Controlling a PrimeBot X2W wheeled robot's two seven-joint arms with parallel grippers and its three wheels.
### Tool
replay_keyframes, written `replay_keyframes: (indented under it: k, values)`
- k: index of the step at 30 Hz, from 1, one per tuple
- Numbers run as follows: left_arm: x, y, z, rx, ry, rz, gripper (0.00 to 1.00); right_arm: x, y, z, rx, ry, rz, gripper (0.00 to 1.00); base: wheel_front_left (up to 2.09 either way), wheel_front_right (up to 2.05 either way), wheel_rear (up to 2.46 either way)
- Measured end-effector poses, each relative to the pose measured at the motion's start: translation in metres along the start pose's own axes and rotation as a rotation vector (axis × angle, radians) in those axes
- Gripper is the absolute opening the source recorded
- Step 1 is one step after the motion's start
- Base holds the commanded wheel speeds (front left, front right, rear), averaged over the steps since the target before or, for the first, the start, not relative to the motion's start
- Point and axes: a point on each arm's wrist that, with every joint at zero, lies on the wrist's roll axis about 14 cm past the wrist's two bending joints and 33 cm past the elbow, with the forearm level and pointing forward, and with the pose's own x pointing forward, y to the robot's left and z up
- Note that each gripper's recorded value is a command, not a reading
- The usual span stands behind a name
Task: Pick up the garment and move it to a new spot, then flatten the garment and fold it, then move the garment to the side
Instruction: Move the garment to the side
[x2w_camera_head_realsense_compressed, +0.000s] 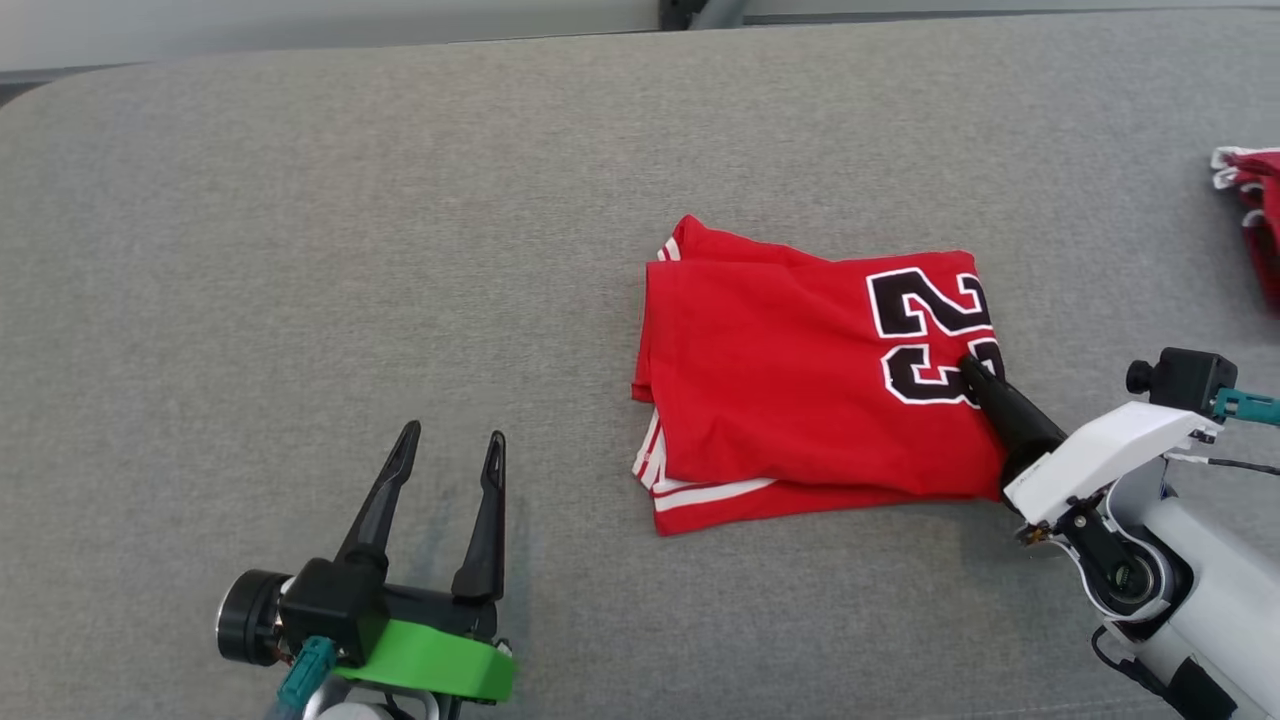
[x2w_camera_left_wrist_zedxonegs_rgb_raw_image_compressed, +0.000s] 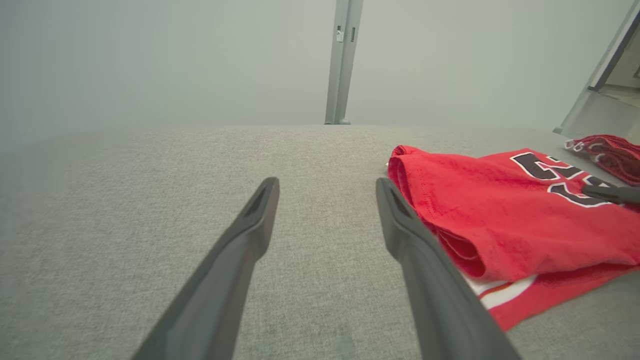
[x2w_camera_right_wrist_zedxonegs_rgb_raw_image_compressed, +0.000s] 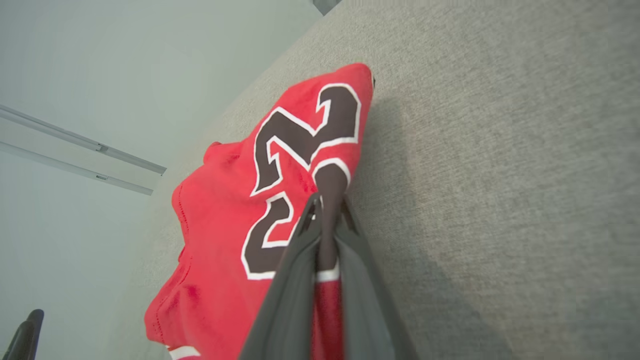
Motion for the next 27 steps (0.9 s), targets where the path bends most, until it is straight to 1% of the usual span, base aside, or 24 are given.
replay_keyframes:
  k: [10,17,20,27]
  values:
    - [0.032,-0.044,-0.013,0.008,0.015,-0.174,1.0,-0.039,-0.028,0.022,-0.035,-0.095,-0.084,0.0,0.0,0.0,0.0]
    - [0.047,-0.072,-0.025,0.01,0.033,-0.28,1.0,-0.061,-0.047,0.05,-0.066,-0.17,-0.15,0.0,0.0,0.0,0.0]
    - [0.054,-0.078,-0.03,0.008,0.037,-0.308,1.0,-0.063,-0.056,0.064,-0.1,-0.186,-0.171,0.0,0.0,0.0,0.0]
    - [0.07,-0.084,-0.049,0.021,0.061,-0.367,1.0,-0.048,-0.058,0.111,-0.246,-0.212,-0.165,0.0,0.0,0.0,0.0]
